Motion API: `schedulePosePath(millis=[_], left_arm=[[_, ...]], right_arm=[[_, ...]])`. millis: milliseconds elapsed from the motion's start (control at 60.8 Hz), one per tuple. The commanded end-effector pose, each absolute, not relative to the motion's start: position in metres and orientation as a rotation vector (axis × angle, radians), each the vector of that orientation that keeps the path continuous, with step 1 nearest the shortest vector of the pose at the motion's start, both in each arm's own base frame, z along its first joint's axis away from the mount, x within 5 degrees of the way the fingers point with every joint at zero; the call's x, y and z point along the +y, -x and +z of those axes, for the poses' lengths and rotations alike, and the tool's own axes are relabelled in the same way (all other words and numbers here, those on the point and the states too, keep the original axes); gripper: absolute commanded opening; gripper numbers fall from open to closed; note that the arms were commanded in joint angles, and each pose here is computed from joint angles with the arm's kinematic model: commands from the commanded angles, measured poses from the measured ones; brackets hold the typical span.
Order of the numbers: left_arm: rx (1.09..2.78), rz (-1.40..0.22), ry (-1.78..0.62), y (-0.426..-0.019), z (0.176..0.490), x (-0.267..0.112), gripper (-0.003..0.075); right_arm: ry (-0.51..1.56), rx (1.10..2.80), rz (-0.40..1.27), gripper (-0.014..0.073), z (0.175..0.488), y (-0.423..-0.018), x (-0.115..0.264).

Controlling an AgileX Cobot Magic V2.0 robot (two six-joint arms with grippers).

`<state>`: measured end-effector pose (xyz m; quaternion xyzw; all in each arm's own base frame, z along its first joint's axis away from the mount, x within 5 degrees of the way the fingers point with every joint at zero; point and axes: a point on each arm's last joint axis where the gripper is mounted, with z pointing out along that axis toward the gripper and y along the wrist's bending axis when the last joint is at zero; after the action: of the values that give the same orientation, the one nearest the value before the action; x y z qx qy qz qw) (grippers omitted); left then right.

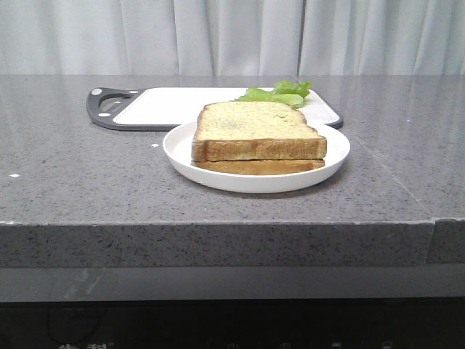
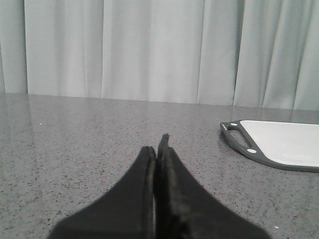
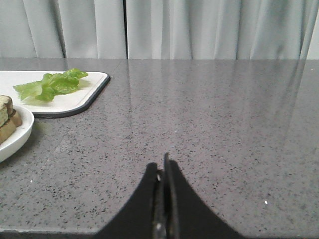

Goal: Left arm grabs bread, right arm adds lettuce

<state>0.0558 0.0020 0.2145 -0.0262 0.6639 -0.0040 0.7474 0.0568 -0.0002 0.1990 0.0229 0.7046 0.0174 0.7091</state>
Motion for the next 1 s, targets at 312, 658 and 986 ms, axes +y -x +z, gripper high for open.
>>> schedulePosePath(millis=[312, 658, 986], left_arm=[[1.322, -0.005, 0.057, -0.052, 0.224, 0.002, -0.0020], [1.242, -0.005, 0.055, -0.047, 0.249, 0.002, -0.0020], [1.229, -0.014, 0.046, -0.031, 0.343, 0.001, -0.0020]], right_arm=[[-0.048, 1.451, 0.020, -0.0118, 0.209, -0.054, -0.001], [-0.053, 1.367, 0.030, -0.0118, 0.238, -0.048, -0.001], [-0.027, 1.384, 0.042, -0.0118, 0.328, -0.031, 0.002]])
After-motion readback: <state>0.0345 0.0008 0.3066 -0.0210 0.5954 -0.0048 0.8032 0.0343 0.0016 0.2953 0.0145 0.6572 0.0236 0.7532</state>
